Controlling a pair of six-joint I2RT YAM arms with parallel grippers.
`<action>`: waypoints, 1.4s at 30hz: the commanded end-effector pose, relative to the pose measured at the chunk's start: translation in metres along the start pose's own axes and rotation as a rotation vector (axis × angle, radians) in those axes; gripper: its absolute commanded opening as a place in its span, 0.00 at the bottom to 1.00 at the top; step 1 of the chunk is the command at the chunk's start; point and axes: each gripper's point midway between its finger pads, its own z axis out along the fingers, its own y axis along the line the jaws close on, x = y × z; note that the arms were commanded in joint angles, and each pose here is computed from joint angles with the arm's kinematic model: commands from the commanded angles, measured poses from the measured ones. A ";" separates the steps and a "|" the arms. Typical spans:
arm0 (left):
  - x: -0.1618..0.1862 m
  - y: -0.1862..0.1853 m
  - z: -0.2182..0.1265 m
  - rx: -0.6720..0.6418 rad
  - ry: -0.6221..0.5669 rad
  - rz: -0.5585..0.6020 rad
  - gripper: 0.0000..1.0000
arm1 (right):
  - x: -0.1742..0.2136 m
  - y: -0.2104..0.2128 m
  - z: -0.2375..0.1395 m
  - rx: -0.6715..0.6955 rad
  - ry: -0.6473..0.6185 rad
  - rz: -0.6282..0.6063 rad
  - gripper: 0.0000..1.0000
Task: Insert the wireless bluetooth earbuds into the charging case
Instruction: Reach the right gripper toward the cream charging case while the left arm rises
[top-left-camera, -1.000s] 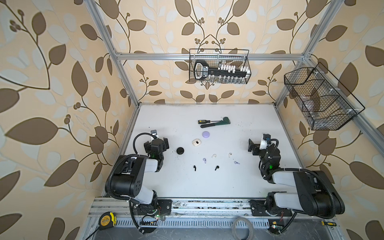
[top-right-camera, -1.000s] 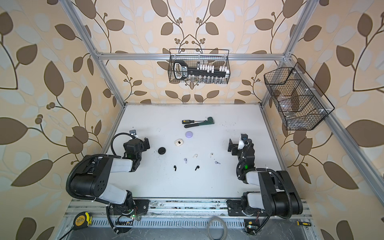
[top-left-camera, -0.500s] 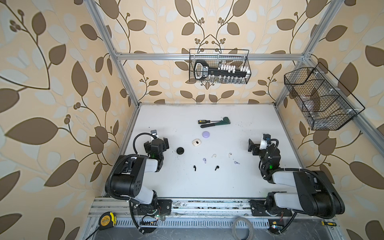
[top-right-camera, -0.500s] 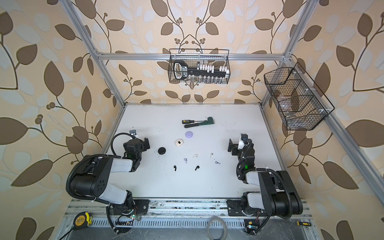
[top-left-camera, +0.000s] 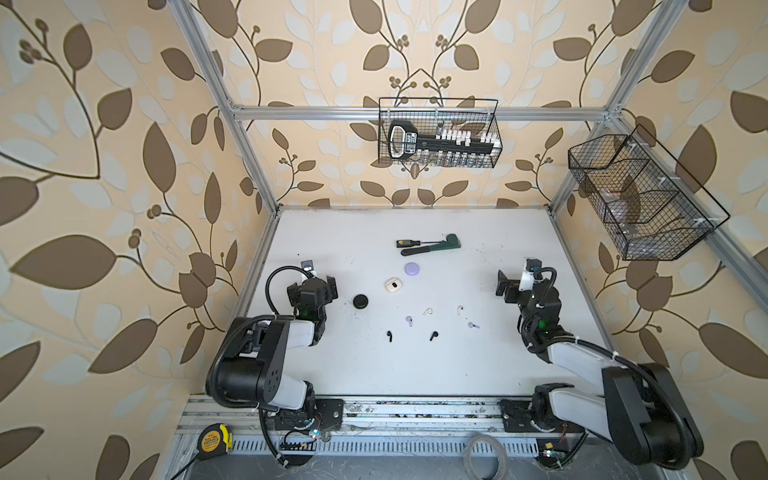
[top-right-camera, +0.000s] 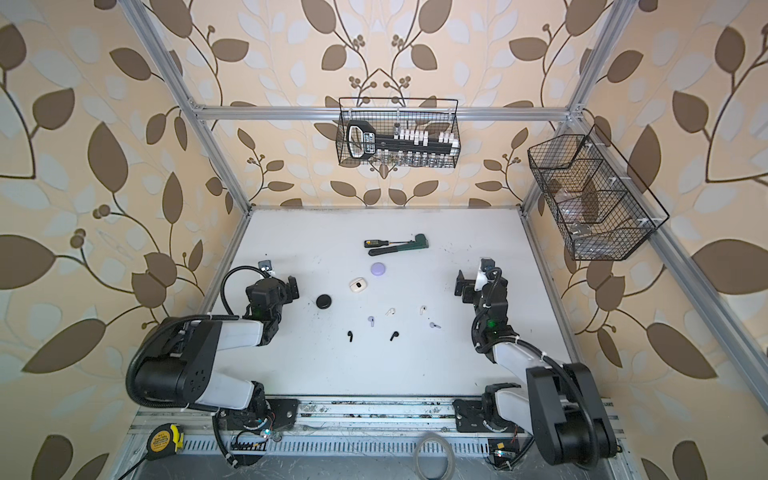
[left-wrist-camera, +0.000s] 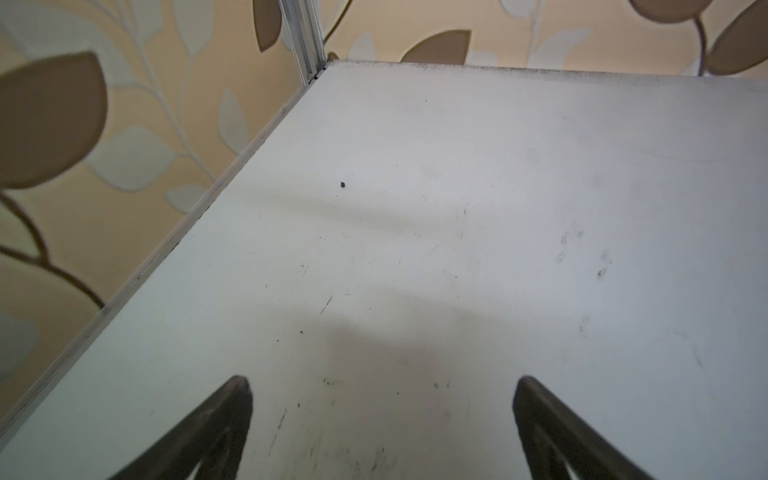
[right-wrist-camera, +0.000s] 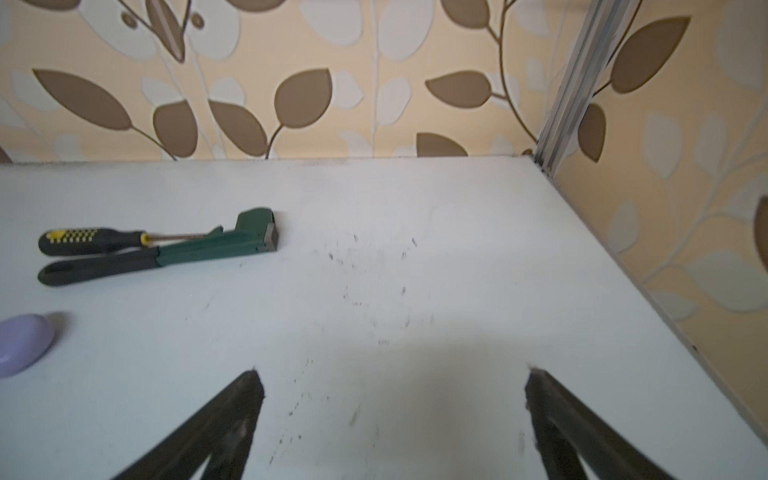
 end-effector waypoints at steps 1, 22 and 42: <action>-0.052 0.012 -0.023 -0.046 0.010 -0.048 0.99 | 0.000 -0.021 -0.009 0.115 0.113 0.054 1.00; -0.153 0.006 -0.207 0.229 0.270 -0.582 0.99 | -0.002 0.152 -0.109 -0.507 0.422 0.518 1.00; -0.151 -0.012 -0.186 0.214 0.422 -0.585 0.99 | 0.031 0.304 -0.108 -0.749 0.667 0.013 0.87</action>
